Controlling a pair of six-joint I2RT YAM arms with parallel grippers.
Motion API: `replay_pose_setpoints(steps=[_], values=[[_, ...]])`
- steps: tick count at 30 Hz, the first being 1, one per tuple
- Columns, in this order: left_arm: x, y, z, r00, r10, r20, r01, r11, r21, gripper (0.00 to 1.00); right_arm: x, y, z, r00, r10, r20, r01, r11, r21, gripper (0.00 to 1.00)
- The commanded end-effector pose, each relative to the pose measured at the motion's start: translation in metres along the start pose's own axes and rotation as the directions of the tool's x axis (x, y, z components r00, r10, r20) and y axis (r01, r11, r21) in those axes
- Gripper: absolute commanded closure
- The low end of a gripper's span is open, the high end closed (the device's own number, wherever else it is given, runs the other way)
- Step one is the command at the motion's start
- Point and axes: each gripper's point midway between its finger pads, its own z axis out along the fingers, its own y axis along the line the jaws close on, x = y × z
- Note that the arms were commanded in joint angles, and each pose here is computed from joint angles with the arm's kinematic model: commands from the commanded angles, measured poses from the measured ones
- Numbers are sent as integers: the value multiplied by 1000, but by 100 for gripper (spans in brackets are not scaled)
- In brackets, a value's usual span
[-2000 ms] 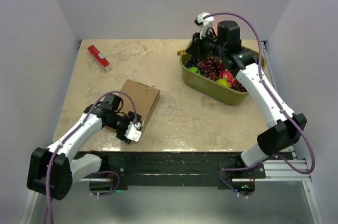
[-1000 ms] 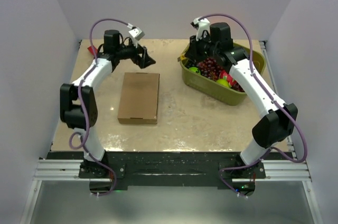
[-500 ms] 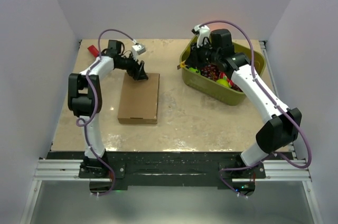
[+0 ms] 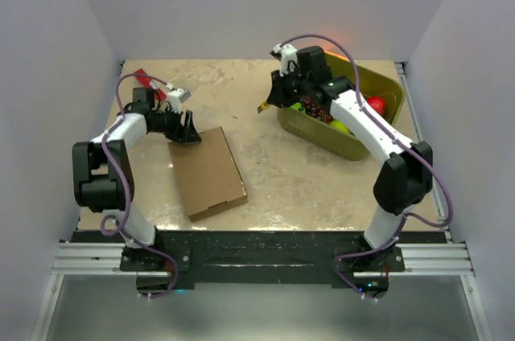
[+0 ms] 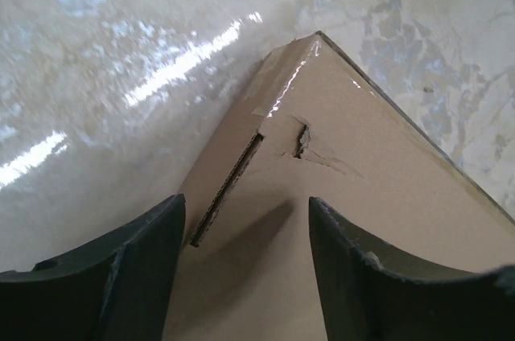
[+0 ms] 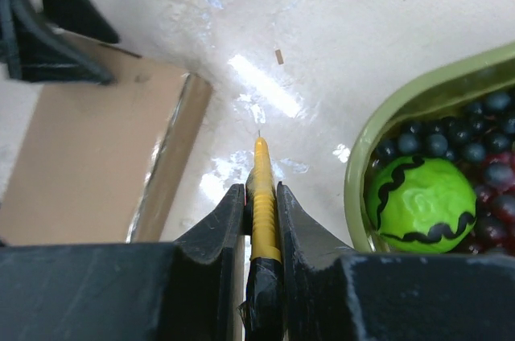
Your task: Unpack the express box
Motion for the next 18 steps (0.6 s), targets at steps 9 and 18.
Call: replay_pose_setpoints(steps=[9, 18], values=[[-45, -78, -90, 794, 563, 232, -561, 824, -77, 14, -53, 36, 5, 967, -238, 87, 216, 954, 206, 100], [88, -150, -79, 493, 857, 149, -837, 421, 351, 3, -37, 40, 7, 977, -206, 59, 193, 966, 174, 100]])
